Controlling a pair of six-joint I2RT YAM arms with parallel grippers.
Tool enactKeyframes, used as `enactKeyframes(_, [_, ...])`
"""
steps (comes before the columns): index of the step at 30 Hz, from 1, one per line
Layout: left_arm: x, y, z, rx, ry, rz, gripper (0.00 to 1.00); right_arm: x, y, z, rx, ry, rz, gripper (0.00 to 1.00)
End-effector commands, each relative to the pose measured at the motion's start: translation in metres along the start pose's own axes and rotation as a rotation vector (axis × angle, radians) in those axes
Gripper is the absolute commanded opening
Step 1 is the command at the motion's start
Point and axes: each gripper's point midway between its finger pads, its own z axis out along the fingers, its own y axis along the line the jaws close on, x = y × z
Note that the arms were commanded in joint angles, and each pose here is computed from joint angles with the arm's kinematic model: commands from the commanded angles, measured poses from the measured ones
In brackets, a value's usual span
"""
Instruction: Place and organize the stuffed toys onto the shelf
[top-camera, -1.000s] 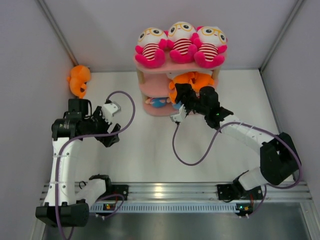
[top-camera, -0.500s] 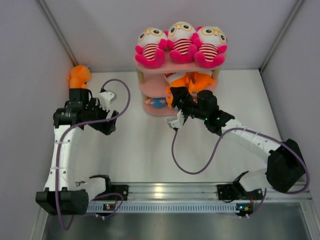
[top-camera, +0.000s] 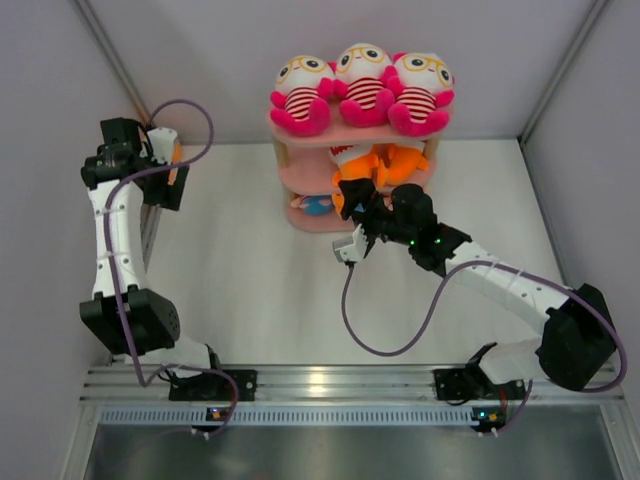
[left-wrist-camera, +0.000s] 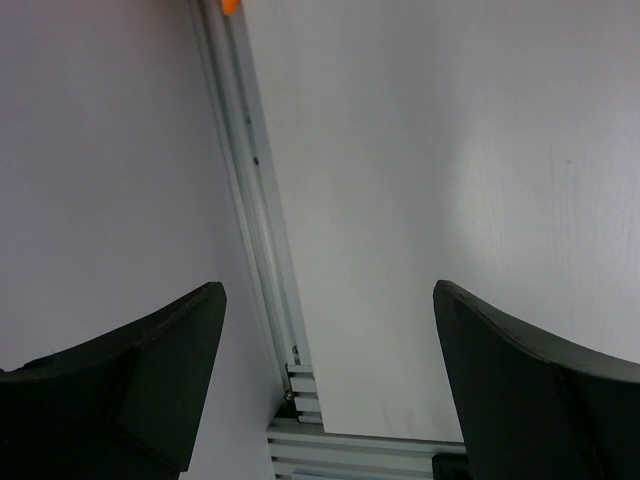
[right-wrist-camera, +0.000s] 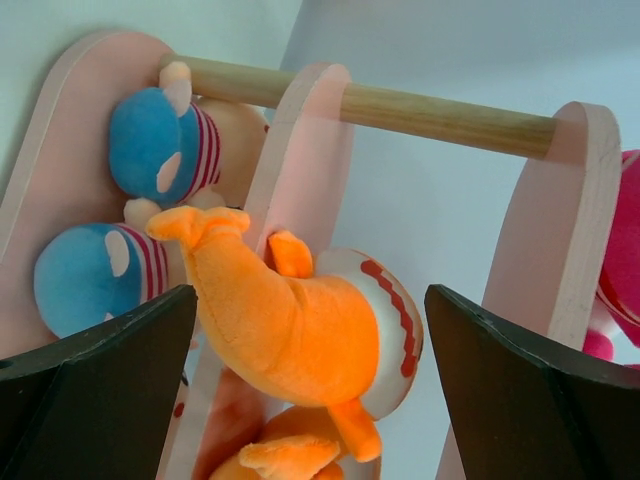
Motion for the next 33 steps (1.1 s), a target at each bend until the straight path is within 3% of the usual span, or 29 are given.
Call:
enactKeyframes(1, [-0.016, 0.05, 0.002, -0.115, -0.029, -0.068, 0.9, -0.015, -0.052, -0.022, 0.118, -0.053, 0.008, 0.97])
enactKeyframes(8, [-0.029, 0.075, 0.055, -0.136, 0.022, -0.145, 0.87, -0.037, -0.076, -0.044, 0.155, -0.147, 0.077, 0.98])
enactKeyframes(11, [-0.036, 0.086, 0.086, -0.154, 0.025, -0.168, 0.87, -0.044, -0.092, -0.056, 0.193, -0.171, 0.108, 0.99])
enactKeyframes(16, [-0.033, 0.101, 0.157, -0.057, 0.038, -0.332, 0.85, -0.053, -0.117, -0.074, 0.275, -0.209, 0.168, 0.99])
enactKeyframes(22, [-0.031, 0.107, 0.216, -0.06, 0.056, -0.374, 0.83, -0.067, -0.125, -0.084, 0.299, -0.243, 0.21, 1.0])
enactKeyframes(33, [-0.025, 0.139, 0.284, -0.262, 0.021, -0.428, 0.86, -0.068, -0.13, -0.076, 0.32, -0.132, 0.241, 0.99])
